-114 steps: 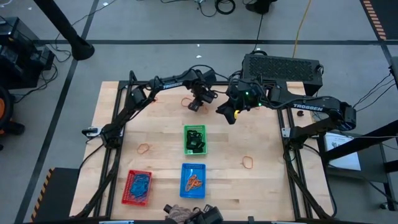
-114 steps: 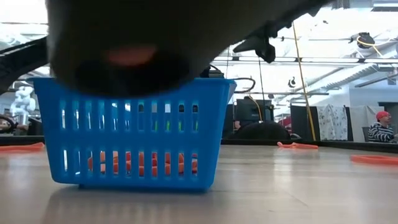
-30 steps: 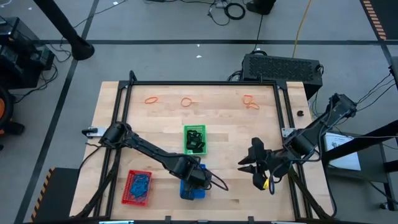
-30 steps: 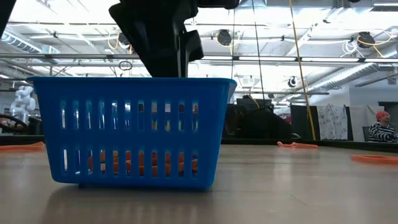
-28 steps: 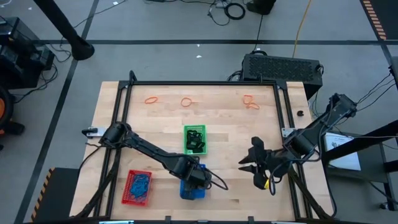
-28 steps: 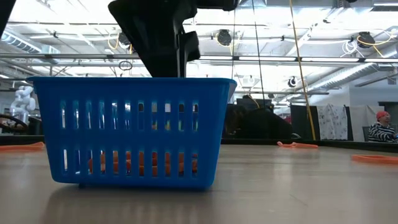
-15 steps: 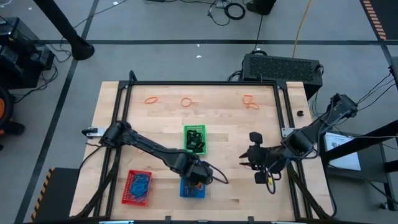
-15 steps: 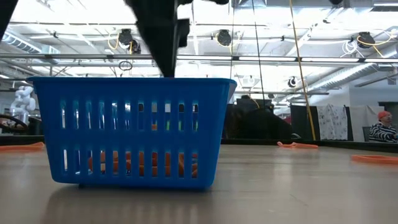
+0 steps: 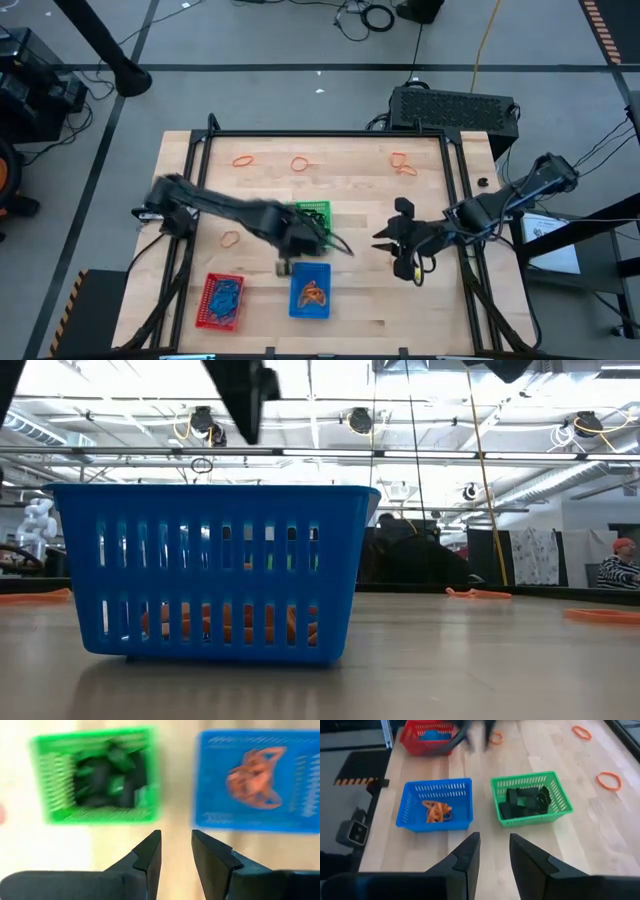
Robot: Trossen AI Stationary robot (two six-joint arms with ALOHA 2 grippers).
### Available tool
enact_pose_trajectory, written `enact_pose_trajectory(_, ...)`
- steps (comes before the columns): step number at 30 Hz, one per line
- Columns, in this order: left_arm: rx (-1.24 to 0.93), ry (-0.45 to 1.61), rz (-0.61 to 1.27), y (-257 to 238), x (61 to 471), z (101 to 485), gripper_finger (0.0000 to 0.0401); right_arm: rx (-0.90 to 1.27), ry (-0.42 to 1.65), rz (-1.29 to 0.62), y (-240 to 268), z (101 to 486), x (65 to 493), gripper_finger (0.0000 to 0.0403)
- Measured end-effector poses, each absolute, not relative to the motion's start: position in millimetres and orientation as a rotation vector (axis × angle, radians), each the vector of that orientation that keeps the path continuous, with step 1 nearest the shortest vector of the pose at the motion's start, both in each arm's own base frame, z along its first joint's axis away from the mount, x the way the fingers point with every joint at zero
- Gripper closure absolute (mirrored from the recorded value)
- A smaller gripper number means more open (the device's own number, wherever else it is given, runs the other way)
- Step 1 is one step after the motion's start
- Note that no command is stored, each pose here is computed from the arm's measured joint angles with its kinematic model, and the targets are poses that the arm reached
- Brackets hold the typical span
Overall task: Sort rubber bands into baskets
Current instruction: Put the orange rubberband into the blue bin
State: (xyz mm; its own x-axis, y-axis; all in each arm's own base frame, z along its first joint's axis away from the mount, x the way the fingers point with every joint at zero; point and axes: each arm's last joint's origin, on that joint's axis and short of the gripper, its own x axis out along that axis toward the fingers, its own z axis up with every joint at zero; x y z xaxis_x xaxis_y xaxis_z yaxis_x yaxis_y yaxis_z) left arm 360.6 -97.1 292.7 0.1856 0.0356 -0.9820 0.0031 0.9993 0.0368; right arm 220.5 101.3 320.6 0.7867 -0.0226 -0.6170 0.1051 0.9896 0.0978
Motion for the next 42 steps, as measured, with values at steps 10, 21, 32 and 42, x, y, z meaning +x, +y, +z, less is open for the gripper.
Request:
enact_pose_trajectory(10,-0.107,1.235,0.12,-26.9,251.3,285.2,0.0285,0.256,0.567,-0.201,74.4,323.0,244.1,0.0305)
enact_pose_trajectory(21,-0.234,1.451,0.155,-19.3,184.9,202.1,0.0285,0.336,0.609,-0.403,32.3,294.3,283.7,0.0305)
enact_pose_trajectory(32,-0.304,1.442,0.22,-14.1,175.2,166.0,0.0285,0.408,0.788,-0.566,-31.4,273.7,281.2,0.0305)
enact_pose_trajectory(42,-0.353,1.499,0.295,-3.7,167.2,160.3,0.0285,0.422,0.865,-0.514,-69.0,271.9,270.7,0.0305)
